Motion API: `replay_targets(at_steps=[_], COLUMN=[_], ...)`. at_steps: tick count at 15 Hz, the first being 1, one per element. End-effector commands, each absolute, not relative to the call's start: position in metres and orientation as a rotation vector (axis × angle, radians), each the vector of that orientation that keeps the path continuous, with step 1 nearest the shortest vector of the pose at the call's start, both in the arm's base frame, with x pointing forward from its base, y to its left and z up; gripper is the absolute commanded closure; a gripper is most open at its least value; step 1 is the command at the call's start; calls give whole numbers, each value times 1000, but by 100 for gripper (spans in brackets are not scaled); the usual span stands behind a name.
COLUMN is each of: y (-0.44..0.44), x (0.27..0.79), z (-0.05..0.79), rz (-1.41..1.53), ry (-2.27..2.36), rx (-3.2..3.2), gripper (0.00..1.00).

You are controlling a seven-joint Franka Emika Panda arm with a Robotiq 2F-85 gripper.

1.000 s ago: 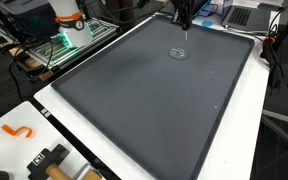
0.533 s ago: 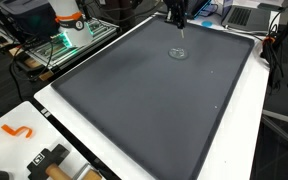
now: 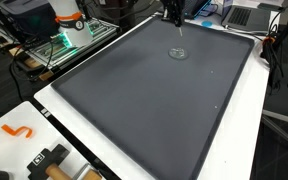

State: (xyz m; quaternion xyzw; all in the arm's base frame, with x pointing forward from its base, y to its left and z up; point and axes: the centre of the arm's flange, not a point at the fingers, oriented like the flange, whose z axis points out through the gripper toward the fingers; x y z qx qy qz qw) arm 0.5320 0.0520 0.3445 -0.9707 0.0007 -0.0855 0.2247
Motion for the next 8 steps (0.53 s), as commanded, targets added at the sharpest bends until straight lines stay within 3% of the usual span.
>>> replay_targets(at_steps=[1,8], y=[52,60], x=[514,510], z=[346,356], rz=[-282,-309], ry=[-2,-21], rx=[-2665,-2670], gripper=[97,97])
